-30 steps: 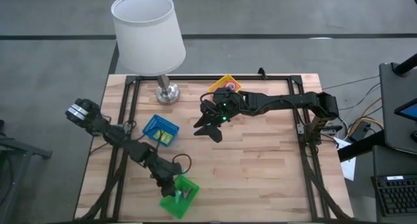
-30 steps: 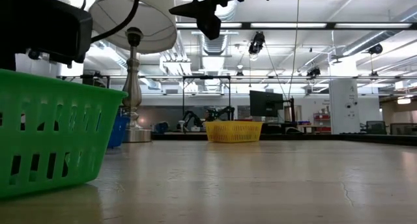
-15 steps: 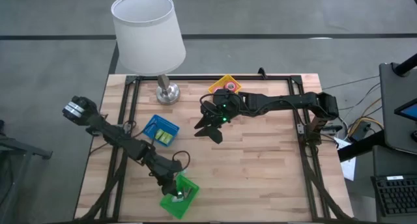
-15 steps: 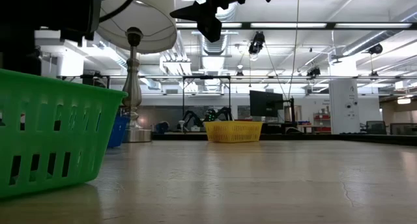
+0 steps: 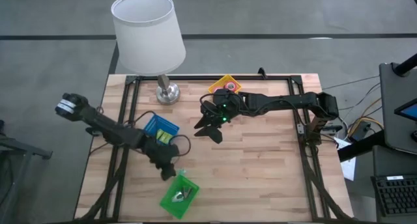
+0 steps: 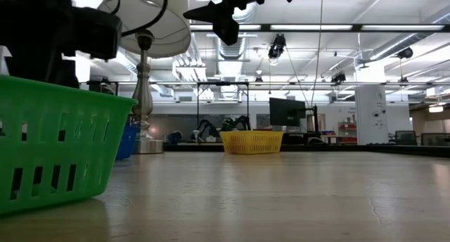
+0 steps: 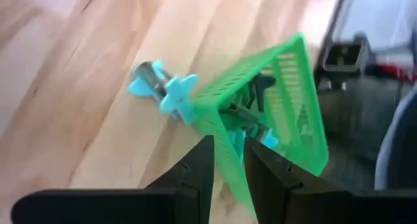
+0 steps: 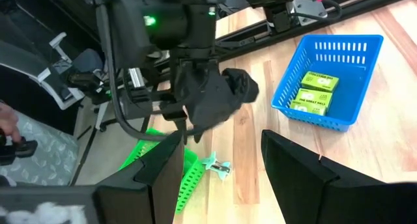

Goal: Pick and place Stapler, Stapler remover, tape
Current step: Put the blue staple remover into the green bin

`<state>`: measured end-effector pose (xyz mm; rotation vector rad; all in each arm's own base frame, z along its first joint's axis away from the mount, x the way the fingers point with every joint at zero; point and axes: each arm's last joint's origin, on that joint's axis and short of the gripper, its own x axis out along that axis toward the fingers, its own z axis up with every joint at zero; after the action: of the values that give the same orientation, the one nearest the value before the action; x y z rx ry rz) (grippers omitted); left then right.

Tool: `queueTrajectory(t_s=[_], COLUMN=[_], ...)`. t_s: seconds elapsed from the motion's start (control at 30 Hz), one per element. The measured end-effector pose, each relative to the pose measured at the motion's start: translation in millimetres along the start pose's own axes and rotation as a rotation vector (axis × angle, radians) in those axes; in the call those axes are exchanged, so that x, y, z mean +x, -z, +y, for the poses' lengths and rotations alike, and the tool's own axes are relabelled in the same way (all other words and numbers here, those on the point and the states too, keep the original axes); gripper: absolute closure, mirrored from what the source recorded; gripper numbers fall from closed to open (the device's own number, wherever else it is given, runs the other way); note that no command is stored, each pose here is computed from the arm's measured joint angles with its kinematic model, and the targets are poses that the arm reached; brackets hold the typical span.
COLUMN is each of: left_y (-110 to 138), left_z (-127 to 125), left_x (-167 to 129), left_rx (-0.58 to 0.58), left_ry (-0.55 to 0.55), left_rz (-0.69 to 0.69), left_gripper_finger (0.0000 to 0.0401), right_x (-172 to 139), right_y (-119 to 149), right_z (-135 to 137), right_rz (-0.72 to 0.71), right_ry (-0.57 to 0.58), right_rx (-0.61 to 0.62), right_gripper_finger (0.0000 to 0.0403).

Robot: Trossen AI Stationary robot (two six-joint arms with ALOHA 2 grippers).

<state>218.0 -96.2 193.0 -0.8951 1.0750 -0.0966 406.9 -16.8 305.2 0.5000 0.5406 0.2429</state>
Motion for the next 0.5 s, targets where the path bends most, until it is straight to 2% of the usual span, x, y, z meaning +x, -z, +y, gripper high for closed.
queueTrajectory(t_s=[0.13,0.27,0.5], left_y=[-5,-8,-14], left_z=[9,22,24], left_x=[-2,-1,13], left_rx=[0.136,0.172,0.213], left_ry=[-0.015,-0.091,-0.045], left_rz=[0.052,0.100,0.163], left_gripper_finger=[0.0317,0.0324,0.0328], right_x=[0,1,2], right_y=[0,1,3], right_z=[1,1,3], right_rz=[0.001,0.004,0.014], right_ry=[-0.001,-0.004,-0.007], right_rx=[0.000,0.013,0.018], right_gripper_finger=[0.0202,0.0202,0.0202])
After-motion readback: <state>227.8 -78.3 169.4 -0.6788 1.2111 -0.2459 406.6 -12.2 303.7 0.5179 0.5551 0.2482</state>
